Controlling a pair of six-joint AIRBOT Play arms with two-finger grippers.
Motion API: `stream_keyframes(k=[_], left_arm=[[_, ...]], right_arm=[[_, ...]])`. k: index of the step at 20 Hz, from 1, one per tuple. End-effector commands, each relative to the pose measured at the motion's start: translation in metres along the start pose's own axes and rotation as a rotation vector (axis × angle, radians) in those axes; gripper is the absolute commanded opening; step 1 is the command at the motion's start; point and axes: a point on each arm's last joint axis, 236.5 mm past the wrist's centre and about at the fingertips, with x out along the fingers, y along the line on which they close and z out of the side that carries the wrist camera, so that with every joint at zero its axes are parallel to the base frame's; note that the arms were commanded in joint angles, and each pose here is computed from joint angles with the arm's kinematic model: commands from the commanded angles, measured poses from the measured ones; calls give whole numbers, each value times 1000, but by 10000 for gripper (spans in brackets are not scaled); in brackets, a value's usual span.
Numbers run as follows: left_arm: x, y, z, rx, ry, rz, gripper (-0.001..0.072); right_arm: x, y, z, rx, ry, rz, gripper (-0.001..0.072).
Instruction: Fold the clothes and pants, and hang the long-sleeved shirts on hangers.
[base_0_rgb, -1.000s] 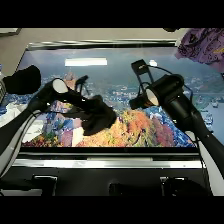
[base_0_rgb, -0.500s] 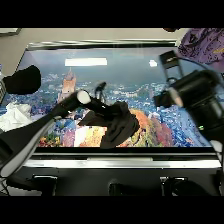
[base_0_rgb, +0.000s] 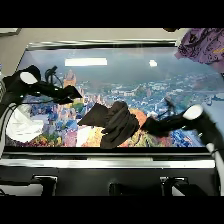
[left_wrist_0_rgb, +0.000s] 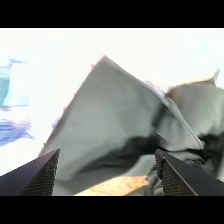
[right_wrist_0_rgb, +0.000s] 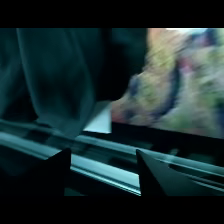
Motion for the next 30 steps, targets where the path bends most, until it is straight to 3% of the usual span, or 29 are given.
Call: stream_keyframes(k=[1,9,11,12,15,21,30], left_arm=[[-18,25,10,-47,-26,10,714],[-17,26,12,-48,-33,11,713],[-17,26,11,-52,-32,10,712],[-16,25,10,-94,-28,9,707],[8,27,8,-11,0,15,707],[69,35,-8,-19,121,-74,707],[108,24,-40,113,237,-87,702]], right_arm=[[61,20,-26,97,-30,120,474],[115,26,-41,143,-53,49,461],[113,28,-28,144,-107,58,71],[110,32,-23,132,-125,65,33],[103,40,-26,82,-113,68,32],[90,34,-46,27,-58,14,33],[89,37,-45,65,-63,25,34]])
